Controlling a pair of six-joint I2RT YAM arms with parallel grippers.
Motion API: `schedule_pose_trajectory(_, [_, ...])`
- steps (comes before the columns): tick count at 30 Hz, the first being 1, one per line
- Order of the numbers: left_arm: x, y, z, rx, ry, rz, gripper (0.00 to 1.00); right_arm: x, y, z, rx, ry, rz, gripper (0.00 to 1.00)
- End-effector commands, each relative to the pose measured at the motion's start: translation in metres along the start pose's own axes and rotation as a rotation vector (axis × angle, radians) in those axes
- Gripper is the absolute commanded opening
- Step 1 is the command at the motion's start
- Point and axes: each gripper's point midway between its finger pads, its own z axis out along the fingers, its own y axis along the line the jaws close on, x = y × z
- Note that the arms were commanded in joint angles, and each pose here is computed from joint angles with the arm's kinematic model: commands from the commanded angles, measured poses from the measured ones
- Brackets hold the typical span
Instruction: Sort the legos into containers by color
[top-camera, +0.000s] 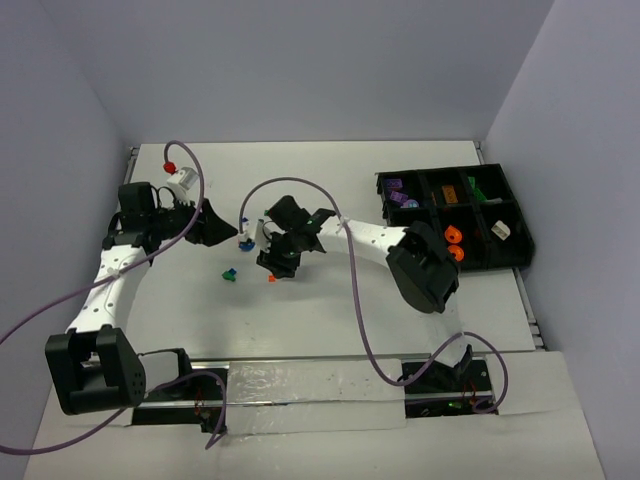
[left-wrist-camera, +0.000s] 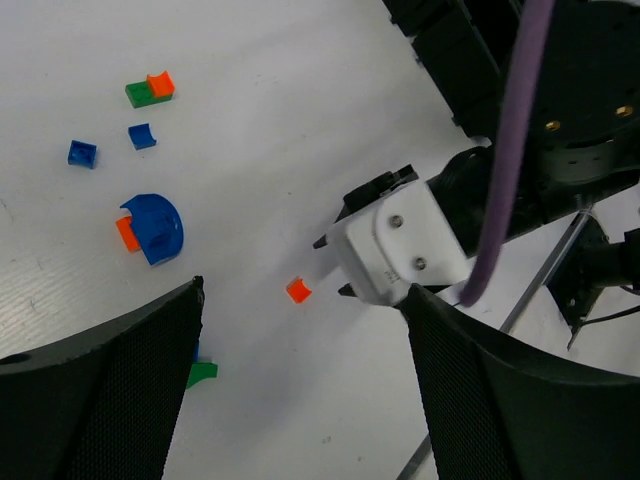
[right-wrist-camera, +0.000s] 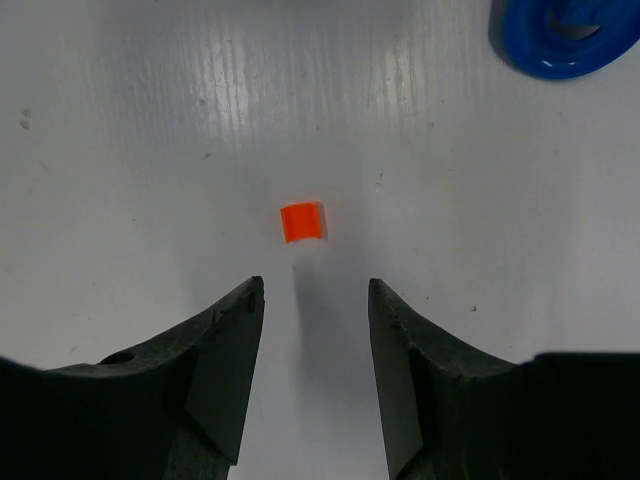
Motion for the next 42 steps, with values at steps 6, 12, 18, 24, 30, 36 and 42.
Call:
schedule_pose_trajectory(6, [-0.024,-0.010,-0.009,0.008,-0.060,0.036,0.88,-0.009,0.002,0.020,0.014,0.009,-0.135,0.52])
schedule_pose_trajectory(12, [-0.029,-0.007,-0.009,0.007,-0.075,0.023,0.88,-0.007,0.013,0.031,-0.002,0.011,-0.181,0.52])
schedule_pose_trajectory(18, [-0.033,-0.006,-0.009,0.004,-0.084,0.024,0.89,-0.011,0.016,0.042,-0.015,0.011,-0.185,0.52])
schedule_pose_trajectory(24, [-0.031,-0.004,-0.010,-0.006,-0.078,0.030,0.89,-0.006,0.013,0.053,-0.022,0.026,-0.180,0.49])
schedule_pose_trajectory(30, [-0.029,-0.002,-0.009,-0.012,-0.070,0.038,0.89,0.002,0.014,0.057,-0.027,0.045,-0.178,0.36])
schedule_pose_trajectory(36, [-0.030,-0.001,-0.008,-0.013,-0.069,0.045,0.89,0.012,0.013,0.058,-0.011,0.069,-0.178,0.27])
schedule_pose_trajectory(42, [-0.034,0.001,-0.007,-0.011,-0.075,0.051,0.89,0.012,0.010,0.047,0.030,0.059,-0.181,0.10])
